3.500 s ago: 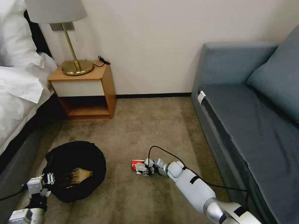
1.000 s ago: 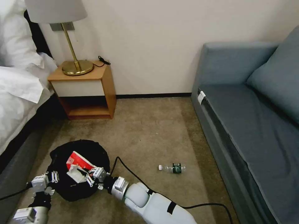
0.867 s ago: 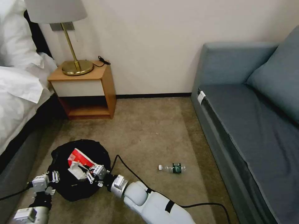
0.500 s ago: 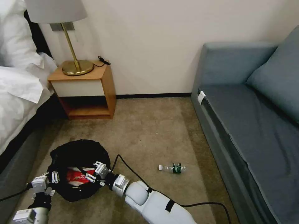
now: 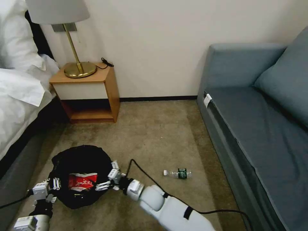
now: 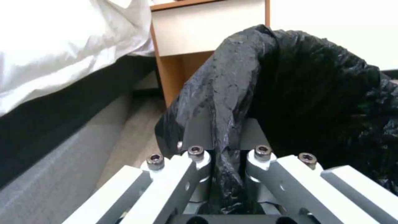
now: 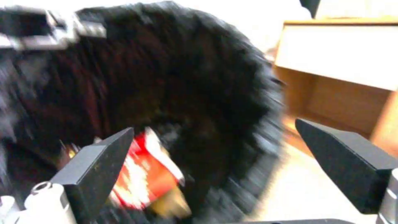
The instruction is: Pick up the trash bin, then pick up the garbage on the floor and place it into the trash bin.
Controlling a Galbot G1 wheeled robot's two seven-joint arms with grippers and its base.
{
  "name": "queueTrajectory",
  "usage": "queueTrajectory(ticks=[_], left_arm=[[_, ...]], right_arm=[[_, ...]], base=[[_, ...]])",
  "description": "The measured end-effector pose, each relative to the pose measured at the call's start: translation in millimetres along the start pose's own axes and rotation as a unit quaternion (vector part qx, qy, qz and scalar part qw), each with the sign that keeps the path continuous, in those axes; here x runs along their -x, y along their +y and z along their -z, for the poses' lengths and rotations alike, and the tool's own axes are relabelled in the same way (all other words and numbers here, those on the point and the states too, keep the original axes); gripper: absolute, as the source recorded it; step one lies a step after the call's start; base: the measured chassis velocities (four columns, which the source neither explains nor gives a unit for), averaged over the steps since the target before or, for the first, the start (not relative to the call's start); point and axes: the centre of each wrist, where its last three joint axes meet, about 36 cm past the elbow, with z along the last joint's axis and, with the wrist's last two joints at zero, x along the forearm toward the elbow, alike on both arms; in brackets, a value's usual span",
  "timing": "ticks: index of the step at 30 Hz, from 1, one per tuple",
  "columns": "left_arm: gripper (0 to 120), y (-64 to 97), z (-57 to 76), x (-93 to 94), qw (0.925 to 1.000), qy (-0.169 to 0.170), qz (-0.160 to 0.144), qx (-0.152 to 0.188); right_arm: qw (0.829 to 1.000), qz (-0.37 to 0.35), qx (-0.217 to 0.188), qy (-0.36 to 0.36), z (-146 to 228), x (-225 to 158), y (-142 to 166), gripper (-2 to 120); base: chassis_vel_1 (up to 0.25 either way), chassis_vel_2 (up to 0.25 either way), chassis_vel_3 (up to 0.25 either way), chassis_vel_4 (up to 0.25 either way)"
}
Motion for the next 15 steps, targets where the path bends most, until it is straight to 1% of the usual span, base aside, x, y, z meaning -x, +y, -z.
queueTrajectory(ticks=[1, 3, 4, 6, 7, 8, 10, 13, 15], left_arm=[[6, 0.2, -0.5, 0.1, 1.0000, 0.000, 0.000, 0.000], [6, 0.3, -0.7, 0.3, 1.0000, 0.001, 0.000, 0.000], [6, 0.4, -1.1, 0.7, 1.0000, 0.001, 0.000, 0.001], [6, 0.6, -1.7, 1.3, 1.0000, 0.001, 0.001, 0.001], [6, 0.6, -1.7, 1.3, 1.0000, 0.001, 0.001, 0.001], [6, 0.8, -1.9, 1.7, 1.0000, 0.001, 0.001, 0.001], [6, 0.6, -2.2, 2.2, 1.0000, 0.001, 0.000, 0.001], [6, 0.0, -2.8, 2.3, 1.0000, 0.001, 0.000, 0.002], [6, -1.7, -3.5, 2.1, 1.0000, 0.002, -0.002, 0.003]], right_arm=[[1.000, -0.003, -0.007, 0.010, -3, -9, -8, 100], [1.000, -0.003, -0.012, 0.017, -5, -15, -14, 100], [0.999, -0.001, -0.020, 0.037, -10, -31, -28, 100], [0.997, 0.008, -0.028, 0.065, -17, -52, -47, 100], [0.997, 0.008, -0.028, 0.065, -17, -52, -47, 100], [0.997, 0.011, -0.032, 0.074, -18, -59, -54, 100], [0.992, 0.019, -0.045, 0.114, -26, -87, -77, 100], [0.989, 0.025, -0.054, 0.139, -30, -102, -89, 100], [0.979, 0.038, -0.067, 0.190, -32, -127, -109, 100]], base=[[0.000, 0.000, 0.000, 0.000], [0.000, 0.000, 0.000, 0.000], [0.000, 0.000, 0.000, 0.000], [0.000, 0.000, 0.000, 0.000], [0.000, 0.000, 0.000, 0.000], [0.000, 0.000, 0.000, 0.000], [0.000, 0.000, 0.000, 0.000], [0.000, 0.000, 0.000, 0.000], [0.000, 0.000, 0.000, 0.000]])
